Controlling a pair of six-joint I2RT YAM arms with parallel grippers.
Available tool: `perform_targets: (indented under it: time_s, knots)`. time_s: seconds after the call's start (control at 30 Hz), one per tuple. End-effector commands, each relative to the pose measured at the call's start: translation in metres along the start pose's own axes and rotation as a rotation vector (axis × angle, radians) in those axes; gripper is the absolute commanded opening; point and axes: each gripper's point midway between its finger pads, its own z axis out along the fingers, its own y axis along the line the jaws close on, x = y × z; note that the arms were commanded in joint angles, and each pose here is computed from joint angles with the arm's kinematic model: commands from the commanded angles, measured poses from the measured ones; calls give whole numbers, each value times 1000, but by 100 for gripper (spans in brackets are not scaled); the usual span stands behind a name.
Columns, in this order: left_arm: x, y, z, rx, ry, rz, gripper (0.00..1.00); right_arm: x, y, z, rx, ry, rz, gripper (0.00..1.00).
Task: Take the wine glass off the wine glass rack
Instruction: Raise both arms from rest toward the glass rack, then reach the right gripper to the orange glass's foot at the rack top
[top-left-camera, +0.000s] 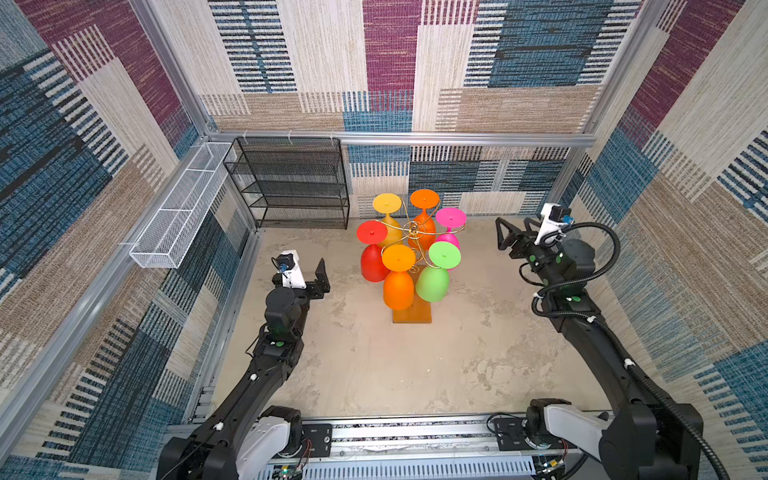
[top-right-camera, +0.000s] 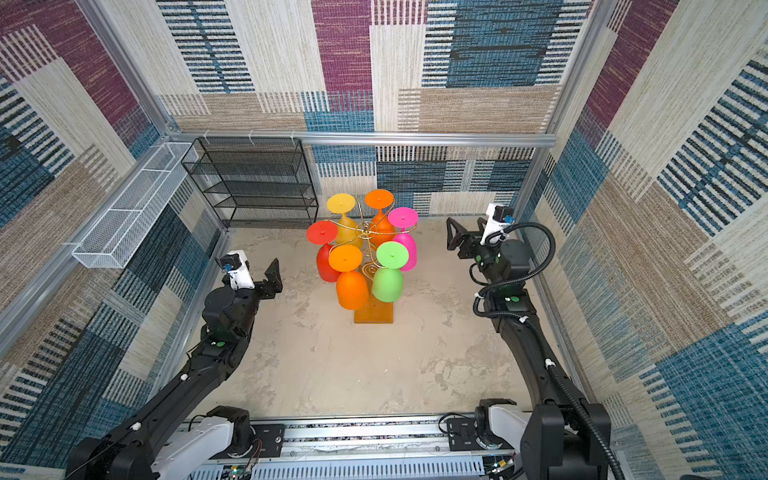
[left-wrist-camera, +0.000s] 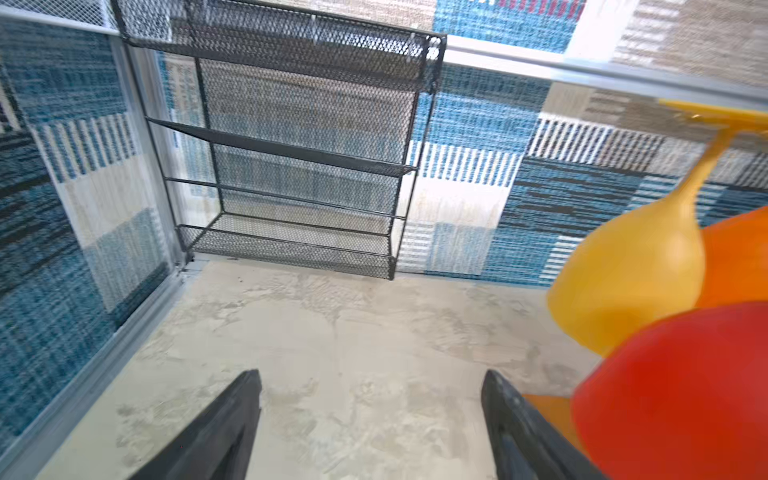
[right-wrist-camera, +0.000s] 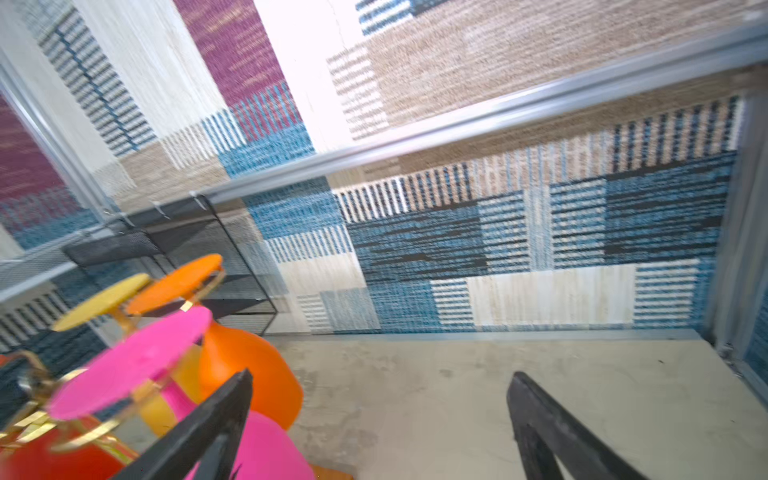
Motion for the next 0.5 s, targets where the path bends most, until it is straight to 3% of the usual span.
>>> perform_targets:
  time_s: [0.0,0.2,0.4,0.47]
  knots:
    - [4,-18,-7,44,71,-70,85,-14,36,4,-148,117,171,95]
    - [7,-39,-18,117,106,-136,84,-40,68,39,-336,243,299,91]
    - [19,-46,-23,142,143,-134,84,-22,78,73,-433,388,381,76]
    - [23,-46,-23,143,151,-132,84,-15,85,82,-452,427,374,75]
